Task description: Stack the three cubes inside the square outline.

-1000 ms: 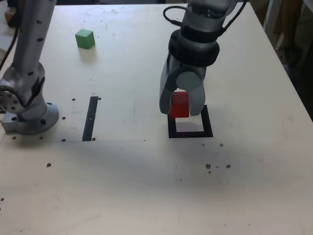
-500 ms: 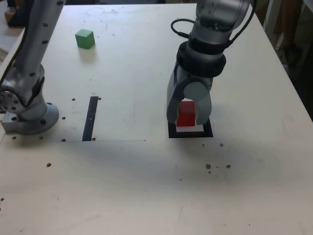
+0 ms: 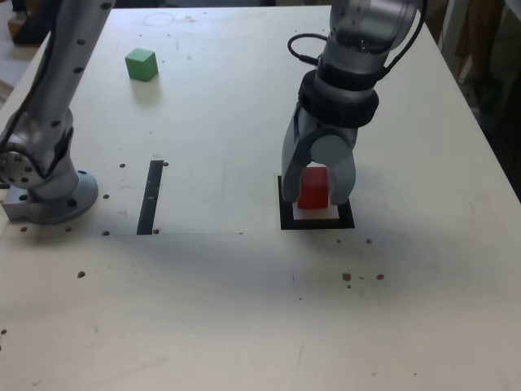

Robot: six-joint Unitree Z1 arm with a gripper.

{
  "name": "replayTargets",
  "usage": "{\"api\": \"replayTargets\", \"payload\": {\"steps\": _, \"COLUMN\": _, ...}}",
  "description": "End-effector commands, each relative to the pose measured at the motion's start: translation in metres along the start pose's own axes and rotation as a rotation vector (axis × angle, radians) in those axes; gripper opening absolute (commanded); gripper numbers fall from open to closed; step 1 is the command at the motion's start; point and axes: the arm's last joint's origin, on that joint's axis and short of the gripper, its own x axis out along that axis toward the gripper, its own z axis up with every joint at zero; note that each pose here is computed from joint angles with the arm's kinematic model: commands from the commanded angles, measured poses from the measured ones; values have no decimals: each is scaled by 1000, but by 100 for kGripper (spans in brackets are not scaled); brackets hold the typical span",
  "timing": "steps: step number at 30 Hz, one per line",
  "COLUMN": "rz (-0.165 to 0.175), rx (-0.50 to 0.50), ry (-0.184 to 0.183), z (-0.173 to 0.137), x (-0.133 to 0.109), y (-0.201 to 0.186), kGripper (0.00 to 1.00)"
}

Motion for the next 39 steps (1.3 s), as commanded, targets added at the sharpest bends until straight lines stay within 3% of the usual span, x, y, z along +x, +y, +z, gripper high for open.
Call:
{"api": "replayTargets", "payload": {"steps": 1, "rz": 0, "rx": 1, "ry": 0, "z": 2, "x": 1, "y": 1, "kGripper": 32}}
{"api": "replayTargets", "payload": {"steps": 3, "rz": 0, "rx": 4, "ry": -1, "z": 2, "x": 2, "y": 1, "kGripper": 45}}
{"api": "replayTargets", "payload": {"steps": 7, "rz": 1, "rx": 10, "ry": -6, "z": 2, "x": 2, "y": 1, "kGripper": 85}}
{"api": "replayTargets", "payload": {"steps": 9, "rz": 1, "rx": 12, "ry": -8, "z": 2, "x": 2, "y": 1, "kGripper": 98}}
{"api": "replayTargets", "payload": {"steps": 17, "rz": 0, "rx": 11, "ry": -17, "z": -3, "x": -4, "y": 2, "kGripper": 100}}
{"api": "replayTargets", "payload": {"steps": 23, "rz": 21, "rx": 13, "ry": -35, "z": -17, "x": -20, "y": 13, "kGripper": 100}}
{"api": "replayTargets", "payload": {"steps": 31, "rz": 23, "rx": 86, "ry": -33, "z": -34, "x": -35, "y": 63, "kGripper": 100}}
{"api": "replayTargets", "payload": {"steps": 39, "rz": 71, "rx": 133, "ry": -8, "z": -48, "x": -39, "y": 114, "kGripper": 99}}
